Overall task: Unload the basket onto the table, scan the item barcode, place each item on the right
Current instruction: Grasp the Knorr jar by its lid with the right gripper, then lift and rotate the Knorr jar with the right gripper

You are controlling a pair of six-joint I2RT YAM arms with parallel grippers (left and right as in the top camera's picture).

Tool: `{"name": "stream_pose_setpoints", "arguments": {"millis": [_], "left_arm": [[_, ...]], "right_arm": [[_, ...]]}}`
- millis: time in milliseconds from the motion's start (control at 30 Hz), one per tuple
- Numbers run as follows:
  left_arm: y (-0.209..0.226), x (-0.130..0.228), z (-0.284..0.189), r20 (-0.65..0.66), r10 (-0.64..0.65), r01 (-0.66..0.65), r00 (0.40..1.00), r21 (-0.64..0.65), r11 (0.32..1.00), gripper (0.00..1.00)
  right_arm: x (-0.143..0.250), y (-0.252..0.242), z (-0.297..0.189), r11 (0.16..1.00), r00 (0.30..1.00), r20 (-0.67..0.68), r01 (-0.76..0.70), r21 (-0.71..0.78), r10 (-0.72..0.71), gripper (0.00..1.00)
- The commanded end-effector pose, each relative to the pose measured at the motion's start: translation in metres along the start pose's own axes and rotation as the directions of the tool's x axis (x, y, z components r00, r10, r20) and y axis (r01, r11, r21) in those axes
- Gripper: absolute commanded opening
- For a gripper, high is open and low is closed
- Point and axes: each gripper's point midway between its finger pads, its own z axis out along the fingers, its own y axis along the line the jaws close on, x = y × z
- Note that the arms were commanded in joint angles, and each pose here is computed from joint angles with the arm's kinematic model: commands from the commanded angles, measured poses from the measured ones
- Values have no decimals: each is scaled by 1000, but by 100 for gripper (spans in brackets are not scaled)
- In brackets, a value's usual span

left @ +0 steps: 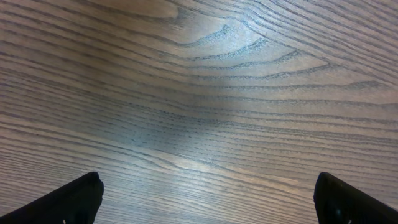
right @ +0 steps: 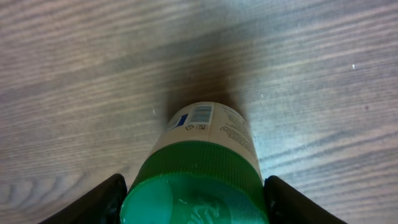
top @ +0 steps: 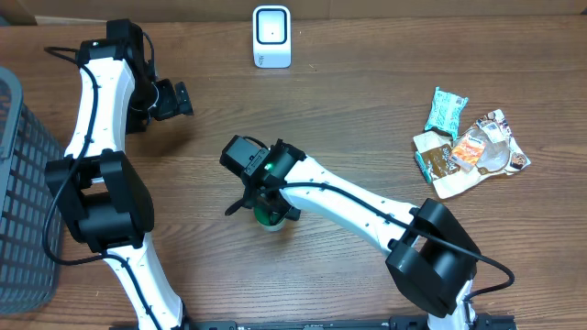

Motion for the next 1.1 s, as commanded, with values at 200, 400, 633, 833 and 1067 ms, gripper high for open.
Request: {"name": "stream_pose_setpoints", "arguments": {"millis": [200,400,633,833,1067], "left_arm": [[2,-4,0,7,-16,17,1000,-10,1000,100],[2,-4,0,7,-16,17,1000,-10,1000,99],[2,-4,0,7,-16,17,1000,-10,1000,100],[2,-4,0,7,-16,17,1000,-10,1000,100],[2,-4,0,7,-16,17,1000,-10,1000,100]], "right_arm": [[-13,0,2,932,931,56,361,24,-361,41],[-34,-6,1,607,604,55,790,86,-795,42],[-67,-4,-3,57,57,8,968,244,-998,40],[-63,11,-1,-147,-160,66,974,171,-985,39],[-63,16,-3,-46,-54,171,998,49,-984,73]]}}
